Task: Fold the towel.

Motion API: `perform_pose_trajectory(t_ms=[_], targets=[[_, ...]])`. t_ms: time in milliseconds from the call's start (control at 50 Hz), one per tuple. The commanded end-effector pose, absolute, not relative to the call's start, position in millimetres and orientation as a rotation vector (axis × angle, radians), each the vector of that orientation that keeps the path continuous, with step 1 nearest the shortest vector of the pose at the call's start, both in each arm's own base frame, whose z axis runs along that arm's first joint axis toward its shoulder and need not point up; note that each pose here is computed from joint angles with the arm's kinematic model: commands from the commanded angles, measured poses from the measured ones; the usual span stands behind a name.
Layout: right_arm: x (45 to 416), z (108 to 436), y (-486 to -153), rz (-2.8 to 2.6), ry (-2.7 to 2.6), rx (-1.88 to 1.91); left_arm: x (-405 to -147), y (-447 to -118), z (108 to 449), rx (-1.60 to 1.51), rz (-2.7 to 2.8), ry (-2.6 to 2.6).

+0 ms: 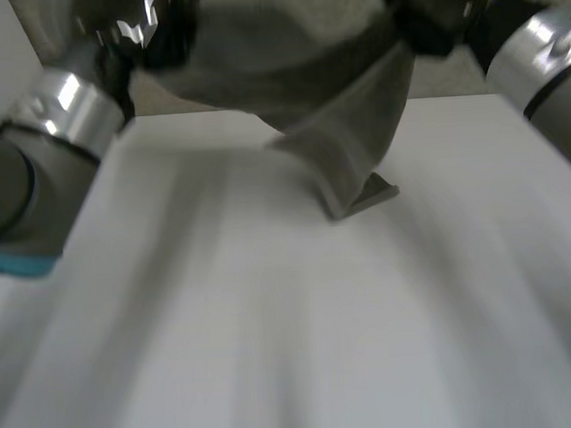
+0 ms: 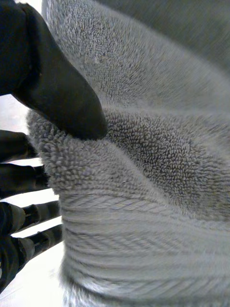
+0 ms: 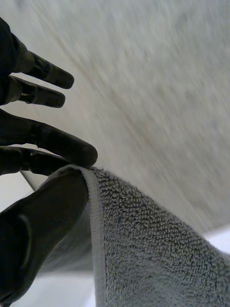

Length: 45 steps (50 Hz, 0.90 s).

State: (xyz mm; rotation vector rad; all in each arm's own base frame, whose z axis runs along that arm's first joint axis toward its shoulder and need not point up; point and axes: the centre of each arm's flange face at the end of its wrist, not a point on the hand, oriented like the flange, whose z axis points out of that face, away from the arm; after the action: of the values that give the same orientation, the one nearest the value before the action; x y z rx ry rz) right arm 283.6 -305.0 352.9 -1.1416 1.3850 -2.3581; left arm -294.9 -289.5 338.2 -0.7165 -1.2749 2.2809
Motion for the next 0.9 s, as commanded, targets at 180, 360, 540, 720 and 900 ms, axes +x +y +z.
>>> perform_pose_trajectory(t_ms=[180,360,540,720,900], targets=[[268,225,-280,-1.911,1.733,-1.301,-267,-266,180,-0.92,1.918,-1.879],[260,203,-276,-1.844,1.938,-1.147,-263,-255,170,-0.927,1.826,-1.965],[250,189,-290,-1.807,2.119,-0.847,-257,-256,177,-0.901,1.843,-1.974],[243,167,-298,-1.723,2.232,-0.644,-254,-252,182,-0.89,1.837,-1.982],[241,175,-285,-1.684,2.242,-0.585,-255,-249,183,-0.874,1.812,-1.986]])
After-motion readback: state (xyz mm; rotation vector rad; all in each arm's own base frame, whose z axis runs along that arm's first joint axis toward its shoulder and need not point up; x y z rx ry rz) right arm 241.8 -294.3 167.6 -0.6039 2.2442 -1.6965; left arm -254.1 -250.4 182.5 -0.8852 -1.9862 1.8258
